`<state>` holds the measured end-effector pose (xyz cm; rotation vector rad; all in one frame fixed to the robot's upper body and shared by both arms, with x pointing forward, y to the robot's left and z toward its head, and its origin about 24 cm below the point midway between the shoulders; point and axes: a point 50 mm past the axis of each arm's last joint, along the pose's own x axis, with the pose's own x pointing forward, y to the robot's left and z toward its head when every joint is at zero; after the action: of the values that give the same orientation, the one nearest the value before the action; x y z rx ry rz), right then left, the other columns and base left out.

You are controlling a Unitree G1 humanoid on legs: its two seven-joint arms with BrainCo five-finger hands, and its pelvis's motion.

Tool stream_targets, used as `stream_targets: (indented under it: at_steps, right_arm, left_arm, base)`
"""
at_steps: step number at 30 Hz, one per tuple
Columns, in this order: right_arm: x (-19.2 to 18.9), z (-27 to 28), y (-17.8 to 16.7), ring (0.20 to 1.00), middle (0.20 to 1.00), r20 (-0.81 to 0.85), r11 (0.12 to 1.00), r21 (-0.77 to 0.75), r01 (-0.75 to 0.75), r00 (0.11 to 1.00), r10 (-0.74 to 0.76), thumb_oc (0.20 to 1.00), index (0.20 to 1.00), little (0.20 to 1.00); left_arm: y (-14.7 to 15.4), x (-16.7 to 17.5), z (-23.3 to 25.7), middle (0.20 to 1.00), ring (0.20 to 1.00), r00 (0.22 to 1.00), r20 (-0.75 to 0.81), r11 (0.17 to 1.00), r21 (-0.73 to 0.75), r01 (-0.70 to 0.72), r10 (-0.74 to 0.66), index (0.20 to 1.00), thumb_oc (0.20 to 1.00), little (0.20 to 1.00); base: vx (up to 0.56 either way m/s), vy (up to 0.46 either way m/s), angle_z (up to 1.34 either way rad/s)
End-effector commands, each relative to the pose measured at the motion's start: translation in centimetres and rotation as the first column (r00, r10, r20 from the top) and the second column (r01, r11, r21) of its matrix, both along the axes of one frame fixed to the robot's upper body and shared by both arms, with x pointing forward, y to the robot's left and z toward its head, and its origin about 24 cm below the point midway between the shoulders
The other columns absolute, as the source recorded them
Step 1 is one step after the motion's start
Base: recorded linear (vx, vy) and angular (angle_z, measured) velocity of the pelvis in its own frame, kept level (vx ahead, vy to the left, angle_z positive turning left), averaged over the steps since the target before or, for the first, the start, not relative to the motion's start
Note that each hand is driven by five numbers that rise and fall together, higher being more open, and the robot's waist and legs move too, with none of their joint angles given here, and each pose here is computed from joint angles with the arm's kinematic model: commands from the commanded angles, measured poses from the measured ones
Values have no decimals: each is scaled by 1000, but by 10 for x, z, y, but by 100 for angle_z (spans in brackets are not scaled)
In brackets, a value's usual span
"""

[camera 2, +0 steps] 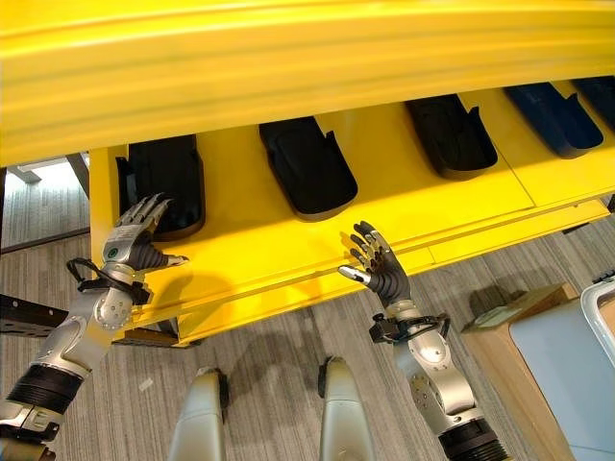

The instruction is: Move parts from the plastic box to the shelf.

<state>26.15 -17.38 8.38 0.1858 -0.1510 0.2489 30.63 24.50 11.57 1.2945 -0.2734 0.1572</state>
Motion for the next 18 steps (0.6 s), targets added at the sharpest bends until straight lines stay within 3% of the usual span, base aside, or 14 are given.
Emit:
stream_targets:
  at_steps: [1,11,18]
  right_arm:
    - [-2,15,-4,1000,1000,87,1000,-19,-4,996,5,1000,1000,1000]
    - [-2,11,-4,1000,1000,57,1000,-24,-8,998,9,1000,1000,1000]
    - [-3,7,-5,1000,1000,22,999,-26,-21,1000,22,1000,1000,1000]
  left_arm:
    - [-9,13,7,1000,1000,1000,2,999,-33,16,-16,1000,1000,1000]
    - [-19,18,27,1000,1000,998,16,998,-7,65,-65,1000,1000,1000]
    - [-28,15,59,1000,1000,989,69,987,94,127,-134,1000,1000,1000]
  base:
    - [0,0,0]
    - [0,0,0]
    - [0,0,0]
